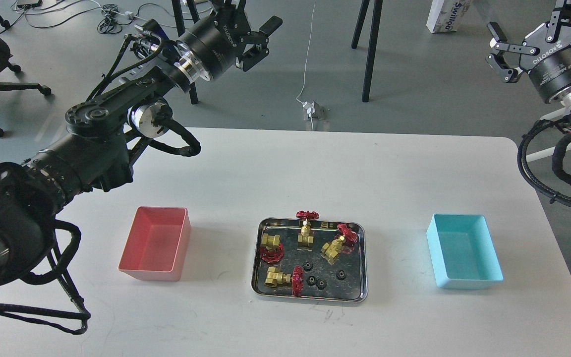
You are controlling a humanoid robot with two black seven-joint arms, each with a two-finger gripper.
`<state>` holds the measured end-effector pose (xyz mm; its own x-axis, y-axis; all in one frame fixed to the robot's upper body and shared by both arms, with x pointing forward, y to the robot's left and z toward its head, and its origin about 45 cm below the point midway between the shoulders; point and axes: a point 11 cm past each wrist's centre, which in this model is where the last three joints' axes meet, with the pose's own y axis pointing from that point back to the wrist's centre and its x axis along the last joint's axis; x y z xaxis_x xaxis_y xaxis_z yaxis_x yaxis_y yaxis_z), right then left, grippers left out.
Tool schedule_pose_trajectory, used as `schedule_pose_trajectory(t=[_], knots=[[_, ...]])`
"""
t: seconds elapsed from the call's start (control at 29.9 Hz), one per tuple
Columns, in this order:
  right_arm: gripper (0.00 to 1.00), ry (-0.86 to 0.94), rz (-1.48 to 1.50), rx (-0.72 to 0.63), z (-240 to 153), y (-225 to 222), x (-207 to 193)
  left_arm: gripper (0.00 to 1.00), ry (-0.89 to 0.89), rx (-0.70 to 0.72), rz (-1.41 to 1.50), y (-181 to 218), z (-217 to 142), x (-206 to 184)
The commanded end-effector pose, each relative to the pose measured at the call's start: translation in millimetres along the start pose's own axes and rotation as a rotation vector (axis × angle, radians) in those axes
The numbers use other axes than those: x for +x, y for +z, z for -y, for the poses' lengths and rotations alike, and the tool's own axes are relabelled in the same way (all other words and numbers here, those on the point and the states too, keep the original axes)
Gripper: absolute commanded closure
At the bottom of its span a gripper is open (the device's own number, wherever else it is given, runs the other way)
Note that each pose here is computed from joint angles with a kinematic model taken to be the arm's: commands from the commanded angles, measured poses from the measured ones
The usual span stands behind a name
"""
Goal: Place valve in pink box and gear in blue box
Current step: 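Move the left gripper down over the pink box toward the tray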
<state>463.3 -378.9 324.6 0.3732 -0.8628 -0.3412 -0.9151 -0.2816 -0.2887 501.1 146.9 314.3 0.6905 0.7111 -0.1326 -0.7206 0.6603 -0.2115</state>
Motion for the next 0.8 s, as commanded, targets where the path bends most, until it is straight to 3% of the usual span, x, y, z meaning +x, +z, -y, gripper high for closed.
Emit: schedule_pose_trajectory(t=[0.0,0.27,0.44,0.54,0.67,0.77], knots=[[0.01,0.009,0.034,0.058,6.6,-9.4,-1.5,0.0,0.014,0.004,-0.007,-4.2,-3.9,3.4],[0.01,-0.032,0.019,0.139,30.0,-48.2,-15.6,0.0,0.082,-0.019,-0.028,-2.0,-22.3,26.3],[0.01,-0.137,-0.056,0.208,59.4,-105.0,-50.5,0.0,0.156,-0.272,-0.334,10.3,-34.8,21.7],[0.01,-0.079,-0.111,0.224,63.2,-121.6,-46.1,0.0,0.091,-0.35,-0.439,10.8,-48.3,-5.0],[0.01,-0.054,-0.143,0.235,56.7,-135.3,-38.3,0.0,-0.116,-0.301,-0.176,51.4,-58.7,-32.3],[0.01,-0.008,-0.186,0.241,47.2,-148.5,-26.9,0.01,-0.19,-0.158,0.1,57.0,-69.6,-51.9]])
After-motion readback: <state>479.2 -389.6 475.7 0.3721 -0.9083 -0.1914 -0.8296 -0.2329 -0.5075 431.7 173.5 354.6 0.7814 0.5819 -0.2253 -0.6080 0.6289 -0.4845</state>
